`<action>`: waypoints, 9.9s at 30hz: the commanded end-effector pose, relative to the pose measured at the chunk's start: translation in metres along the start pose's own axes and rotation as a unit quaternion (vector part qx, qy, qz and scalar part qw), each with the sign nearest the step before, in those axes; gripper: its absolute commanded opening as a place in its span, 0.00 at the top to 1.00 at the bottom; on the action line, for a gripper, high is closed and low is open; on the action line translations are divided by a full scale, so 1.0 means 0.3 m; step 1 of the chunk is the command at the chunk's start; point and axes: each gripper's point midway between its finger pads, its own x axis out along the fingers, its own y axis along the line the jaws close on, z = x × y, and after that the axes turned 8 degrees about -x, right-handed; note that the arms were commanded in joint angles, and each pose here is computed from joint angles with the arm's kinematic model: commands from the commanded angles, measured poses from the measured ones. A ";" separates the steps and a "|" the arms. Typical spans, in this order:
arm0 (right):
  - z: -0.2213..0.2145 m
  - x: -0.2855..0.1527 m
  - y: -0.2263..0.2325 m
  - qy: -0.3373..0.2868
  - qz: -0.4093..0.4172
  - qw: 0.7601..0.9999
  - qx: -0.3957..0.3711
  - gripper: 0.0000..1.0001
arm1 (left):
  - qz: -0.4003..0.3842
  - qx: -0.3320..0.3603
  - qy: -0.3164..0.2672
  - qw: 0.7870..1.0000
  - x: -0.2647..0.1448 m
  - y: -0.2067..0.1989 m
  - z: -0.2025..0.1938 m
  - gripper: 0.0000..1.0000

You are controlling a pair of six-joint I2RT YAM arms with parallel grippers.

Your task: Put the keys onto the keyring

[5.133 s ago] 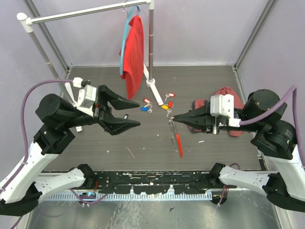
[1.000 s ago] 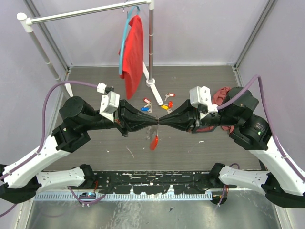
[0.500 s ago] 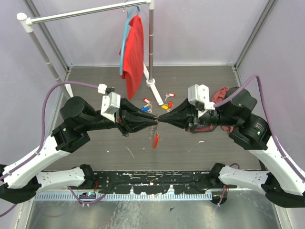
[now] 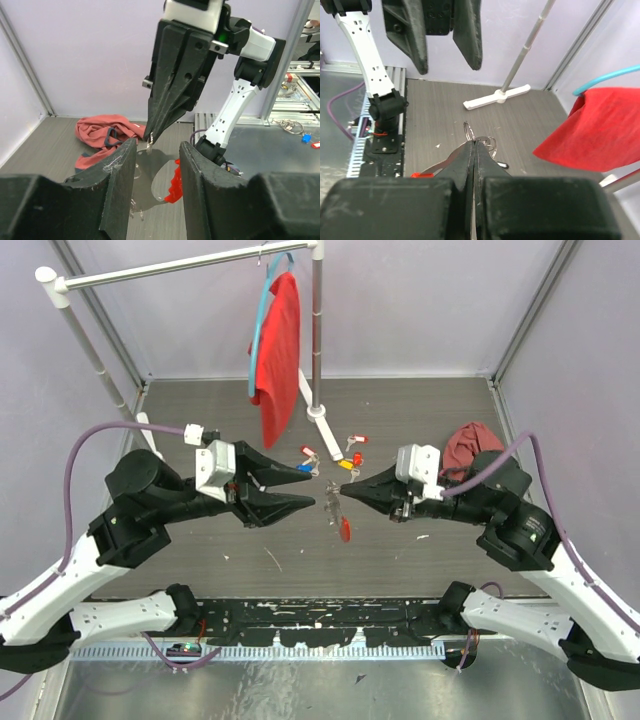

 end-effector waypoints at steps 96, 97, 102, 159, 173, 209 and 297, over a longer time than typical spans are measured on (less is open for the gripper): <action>0.152 -0.039 -0.043 -0.098 -0.020 0.959 -0.265 0.99 | 0.113 0.139 -0.024 0.983 0.092 0.008 -0.060 0.60; 0.153 -0.038 -0.042 -0.099 -0.019 0.959 -0.265 0.99 | 0.115 0.141 -0.022 0.983 0.097 0.011 -0.065 0.60; 0.155 -0.038 -0.038 -0.100 -0.017 0.959 -0.263 0.99 | 0.122 0.147 -0.017 0.981 0.115 0.017 -0.075 0.65; -0.183 -0.094 -0.169 0.084 -0.205 0.974 0.045 0.70 | 0.286 0.261 0.082 0.918 -0.094 0.211 -0.095 1.00; -0.597 0.035 -0.178 0.266 -0.305 0.867 0.290 0.58 | 0.319 0.173 0.133 0.922 -0.257 0.296 -0.204 1.00; -1.475 -0.058 -0.477 0.366 -0.357 0.734 0.446 0.65 | 0.326 0.099 0.176 0.923 -0.285 0.469 -0.413 1.00; -0.403 -0.219 -0.249 0.176 -0.185 0.951 0.172 0.99 | 0.192 0.078 0.141 0.968 -0.073 0.291 -0.260 1.00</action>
